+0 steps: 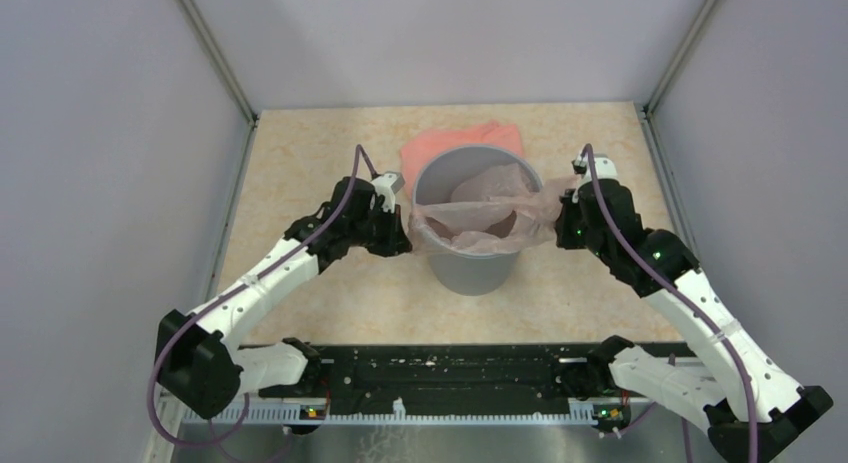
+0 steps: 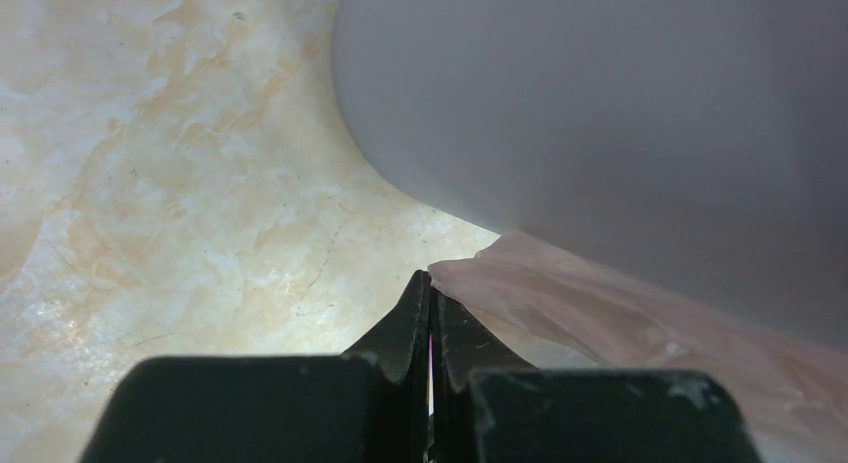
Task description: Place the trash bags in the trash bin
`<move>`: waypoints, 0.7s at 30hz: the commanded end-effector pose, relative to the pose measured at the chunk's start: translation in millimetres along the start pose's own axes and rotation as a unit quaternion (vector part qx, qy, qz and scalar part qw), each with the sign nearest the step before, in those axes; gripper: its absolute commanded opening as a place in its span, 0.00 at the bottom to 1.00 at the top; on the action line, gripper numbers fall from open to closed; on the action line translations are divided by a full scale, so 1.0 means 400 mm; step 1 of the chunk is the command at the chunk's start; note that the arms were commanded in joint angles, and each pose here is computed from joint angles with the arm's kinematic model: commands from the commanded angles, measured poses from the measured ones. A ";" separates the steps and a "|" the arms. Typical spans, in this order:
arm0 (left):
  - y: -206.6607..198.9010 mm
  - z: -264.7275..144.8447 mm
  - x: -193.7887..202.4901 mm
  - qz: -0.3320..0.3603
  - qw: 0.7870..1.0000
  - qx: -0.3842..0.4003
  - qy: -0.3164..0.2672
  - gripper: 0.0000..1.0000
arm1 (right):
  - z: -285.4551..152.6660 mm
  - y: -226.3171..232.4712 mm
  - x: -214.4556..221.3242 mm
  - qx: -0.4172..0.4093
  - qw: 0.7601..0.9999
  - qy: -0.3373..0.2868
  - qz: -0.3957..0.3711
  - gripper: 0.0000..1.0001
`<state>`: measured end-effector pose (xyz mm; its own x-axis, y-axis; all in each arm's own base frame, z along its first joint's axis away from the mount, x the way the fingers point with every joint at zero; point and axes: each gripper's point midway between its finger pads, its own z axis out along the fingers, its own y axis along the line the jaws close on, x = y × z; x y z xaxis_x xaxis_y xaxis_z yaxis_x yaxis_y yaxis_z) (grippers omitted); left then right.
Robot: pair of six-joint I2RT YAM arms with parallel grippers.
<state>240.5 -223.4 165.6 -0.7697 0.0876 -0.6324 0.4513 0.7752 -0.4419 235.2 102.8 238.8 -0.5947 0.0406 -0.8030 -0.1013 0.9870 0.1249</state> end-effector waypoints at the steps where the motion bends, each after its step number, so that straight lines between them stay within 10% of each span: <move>1: 0.026 0.015 -0.036 -0.012 1.000 -0.025 -0.015 0.00 | 0.011 0.002 -0.036 0.004 1.000 -0.025 0.009 0.00; 21: 0.085 -0.006 -0.174 -0.021 0.996 -0.056 -0.068 0.00 | 0.081 0.091 0.058 -0.043 0.999 0.017 -0.002 0.00</move>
<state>288.3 -209.3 180.6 -0.7586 -0.0031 -0.6515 0.3607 0.8308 -0.4239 244.4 120.7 201.0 -0.6402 0.0144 -0.7681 -0.1241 0.9848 0.1219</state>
